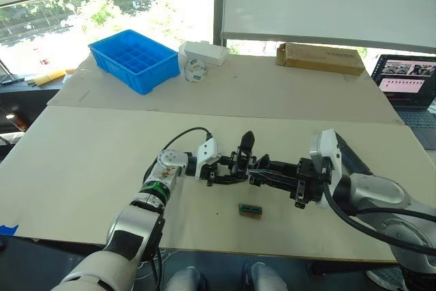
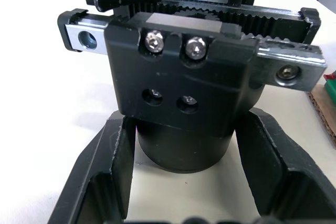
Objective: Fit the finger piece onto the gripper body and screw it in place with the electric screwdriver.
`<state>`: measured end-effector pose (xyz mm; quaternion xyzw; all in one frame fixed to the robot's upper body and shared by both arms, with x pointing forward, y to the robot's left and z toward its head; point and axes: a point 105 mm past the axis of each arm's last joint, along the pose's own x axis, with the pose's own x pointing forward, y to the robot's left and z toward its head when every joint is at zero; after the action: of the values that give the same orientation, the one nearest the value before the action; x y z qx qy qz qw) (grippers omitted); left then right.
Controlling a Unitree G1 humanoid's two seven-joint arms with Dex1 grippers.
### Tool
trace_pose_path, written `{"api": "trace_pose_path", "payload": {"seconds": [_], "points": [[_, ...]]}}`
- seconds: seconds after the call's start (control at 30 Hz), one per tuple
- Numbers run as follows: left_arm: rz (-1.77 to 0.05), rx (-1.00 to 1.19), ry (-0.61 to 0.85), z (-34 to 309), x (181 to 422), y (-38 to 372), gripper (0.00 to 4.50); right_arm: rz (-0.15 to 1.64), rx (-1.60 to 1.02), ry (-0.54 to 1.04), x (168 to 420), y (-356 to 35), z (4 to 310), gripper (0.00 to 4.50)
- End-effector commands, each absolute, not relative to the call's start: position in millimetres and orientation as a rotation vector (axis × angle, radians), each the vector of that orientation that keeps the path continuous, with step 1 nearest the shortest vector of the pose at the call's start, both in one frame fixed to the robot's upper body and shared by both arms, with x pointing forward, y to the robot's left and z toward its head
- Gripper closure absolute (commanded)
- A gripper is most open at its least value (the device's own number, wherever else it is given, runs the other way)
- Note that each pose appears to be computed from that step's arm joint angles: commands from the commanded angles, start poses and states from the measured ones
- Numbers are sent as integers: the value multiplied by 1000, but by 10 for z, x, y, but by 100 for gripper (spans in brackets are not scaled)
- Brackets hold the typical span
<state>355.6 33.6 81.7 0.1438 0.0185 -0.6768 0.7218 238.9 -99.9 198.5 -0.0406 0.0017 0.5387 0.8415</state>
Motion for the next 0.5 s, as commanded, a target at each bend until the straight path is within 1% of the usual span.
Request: {"api": "trace_pose_path", "payload": {"seconds": [0.03, 0.2, 0.3, 0.4, 0.5], "points": [[-1514, 343, 15, 830, 3525, 285, 222, 1121, -100, -94, 2459, -964, 2103, 411], [-1524, 344, 16, 817, 3489, 298, 222, 1109, -113, -118, 2633, -883, 2039, 411], [-1533, 368, 38, 771, 3470, 327, 222, 1123, -116, -96, 2709, -847, 1954, 411], [-1533, 369, 55, 750, 3466, 342, 222, 1143, -158, -67, 2760, -827, 1847, 411], [-1530, 361, 65, 745, 3469, 342, 222, 1160, -170, -67, 2777, -788, 1818, 411]]}}
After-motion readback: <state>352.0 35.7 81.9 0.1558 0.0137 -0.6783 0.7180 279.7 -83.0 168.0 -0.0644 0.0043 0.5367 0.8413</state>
